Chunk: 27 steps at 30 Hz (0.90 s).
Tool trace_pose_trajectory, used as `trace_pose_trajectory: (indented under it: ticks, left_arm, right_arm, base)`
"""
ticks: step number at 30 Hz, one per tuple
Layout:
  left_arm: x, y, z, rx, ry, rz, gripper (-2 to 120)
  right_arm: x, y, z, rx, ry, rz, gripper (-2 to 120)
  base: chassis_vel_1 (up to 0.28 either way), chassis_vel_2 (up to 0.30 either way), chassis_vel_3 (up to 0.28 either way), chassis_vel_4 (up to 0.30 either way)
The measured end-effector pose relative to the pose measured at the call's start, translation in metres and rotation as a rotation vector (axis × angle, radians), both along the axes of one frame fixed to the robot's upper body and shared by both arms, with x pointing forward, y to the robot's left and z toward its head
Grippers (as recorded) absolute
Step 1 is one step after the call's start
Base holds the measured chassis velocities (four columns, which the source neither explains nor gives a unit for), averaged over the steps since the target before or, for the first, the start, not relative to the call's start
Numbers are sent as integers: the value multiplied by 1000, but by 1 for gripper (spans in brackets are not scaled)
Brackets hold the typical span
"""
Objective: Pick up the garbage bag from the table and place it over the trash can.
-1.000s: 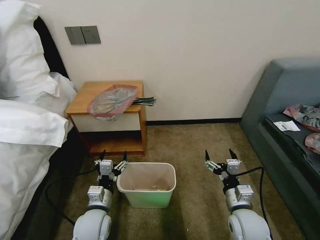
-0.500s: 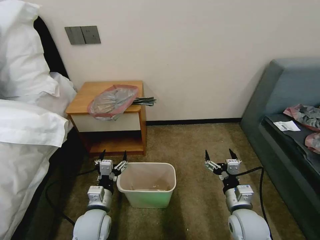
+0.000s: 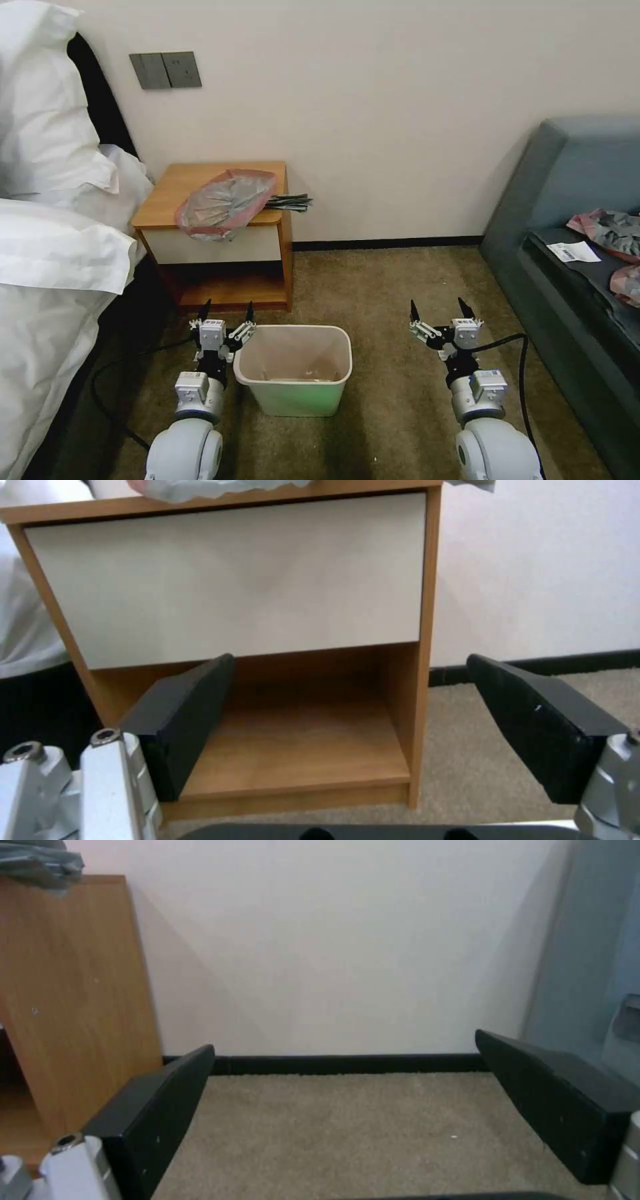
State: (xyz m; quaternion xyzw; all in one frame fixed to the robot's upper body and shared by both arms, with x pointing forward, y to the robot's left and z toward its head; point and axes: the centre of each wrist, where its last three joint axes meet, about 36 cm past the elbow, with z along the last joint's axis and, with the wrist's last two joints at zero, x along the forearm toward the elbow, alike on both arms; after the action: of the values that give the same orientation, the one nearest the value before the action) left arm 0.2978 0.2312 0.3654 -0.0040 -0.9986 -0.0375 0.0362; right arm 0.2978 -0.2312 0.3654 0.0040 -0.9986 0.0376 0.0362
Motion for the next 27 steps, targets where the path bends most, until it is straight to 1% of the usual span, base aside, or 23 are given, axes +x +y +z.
trace_pose_trajectory:
  ticks: [24,26,27]
  left_arm:
    - [0,0,0,0,0,0,90]
    - [1,2,0,-1,-14,6,90]
    - [3,7,2,-2,-51,23,93]
  right_arm:
    - [0,0,0,0,0,0,100]
    - [-1,0,-1,-3,-12,-1,100]
    - [-3,0,-2,-8,-32,-1,100]
  base:
    - [0,0,0,0]
    - [0,0,0,0]
    - [0,0,0,0]
